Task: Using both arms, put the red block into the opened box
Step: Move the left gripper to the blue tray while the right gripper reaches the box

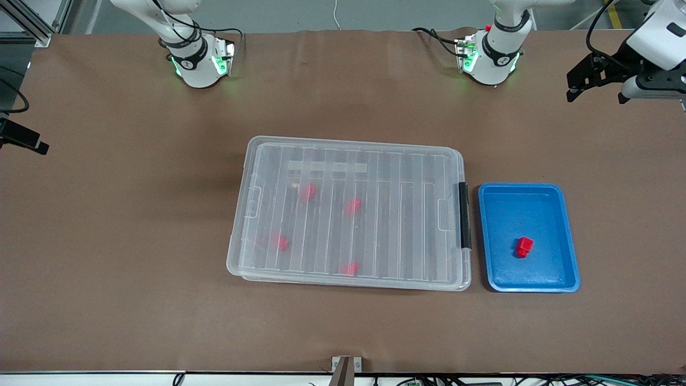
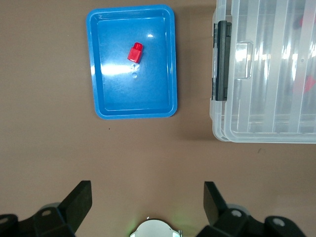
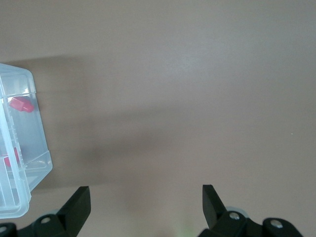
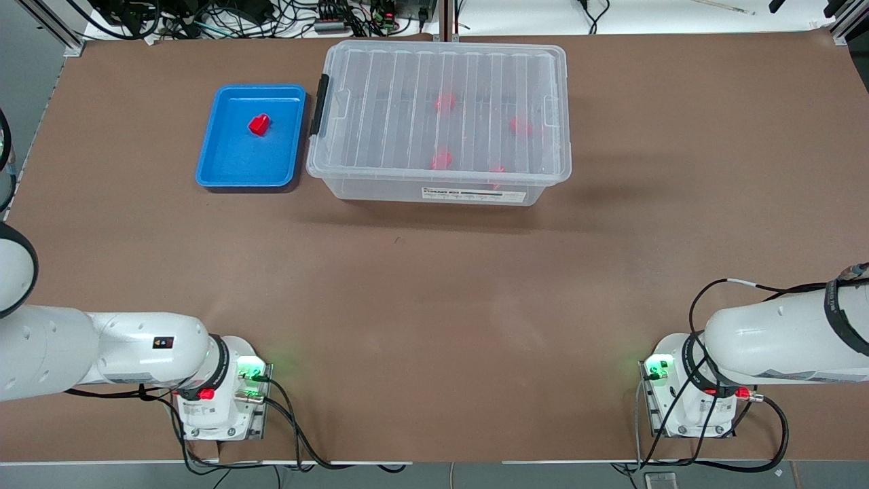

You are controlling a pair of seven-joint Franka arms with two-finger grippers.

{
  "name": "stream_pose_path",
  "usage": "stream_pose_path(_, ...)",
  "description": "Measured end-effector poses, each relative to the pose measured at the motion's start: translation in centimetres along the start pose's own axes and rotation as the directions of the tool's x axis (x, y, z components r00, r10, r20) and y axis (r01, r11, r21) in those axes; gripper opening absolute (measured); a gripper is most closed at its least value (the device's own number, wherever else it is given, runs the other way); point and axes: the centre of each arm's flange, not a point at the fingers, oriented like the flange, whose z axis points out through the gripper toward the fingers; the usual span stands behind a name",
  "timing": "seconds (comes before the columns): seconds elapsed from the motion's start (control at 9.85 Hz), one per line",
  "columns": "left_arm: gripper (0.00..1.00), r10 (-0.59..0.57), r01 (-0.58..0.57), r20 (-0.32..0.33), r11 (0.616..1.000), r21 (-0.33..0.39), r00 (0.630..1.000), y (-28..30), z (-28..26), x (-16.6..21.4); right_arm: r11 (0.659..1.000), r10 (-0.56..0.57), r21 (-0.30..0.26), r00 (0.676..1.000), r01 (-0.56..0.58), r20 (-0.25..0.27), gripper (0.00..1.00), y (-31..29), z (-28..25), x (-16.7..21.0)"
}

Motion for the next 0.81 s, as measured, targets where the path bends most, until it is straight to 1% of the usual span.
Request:
stream_pose_path(0.3,1.0,-0.006,0.006,-0.007,1.0,-0.003,1.0,-0.3,-0.3,0.4,1.0,0.0,0.0,1.0,0.0,0.0,1.0,0.0,0.0,0.0)
stream_pose_path(0.41,1.0,-0.013,0.013,0.002,1.0,0.007,1.0,-0.8,0.2,1.1,1.0,0.0,0.0,1.0,0.0,0.001,1.0,0.0,0.0,0.0)
stream_pose_path(0.51,1.0,-0.018,0.017,0.024,0.999,0.037,1.0,-1.5,1.7,2.5,1.0,-0.002,0.0,1.0,0.002,0.001,1.0,-0.1,0.1,0.0)
stream_pose_path(0.61,1.0,-0.018,0.016,0.046,0.998,0.059,0.999,-1.9,4.4,4.7,1.0,-0.012,0.0,1.0,0.012,0.001,1.0,-0.5,0.0,0.0)
stream_pose_path(0.81,1.0,-0.026,0.021,0.09,0.998,0.056,0.996,-3.1,12.3,10.2,0.996,-0.086,-0.003,0.996,0.086,0.006,1.0,-4.6,0.5,0.1)
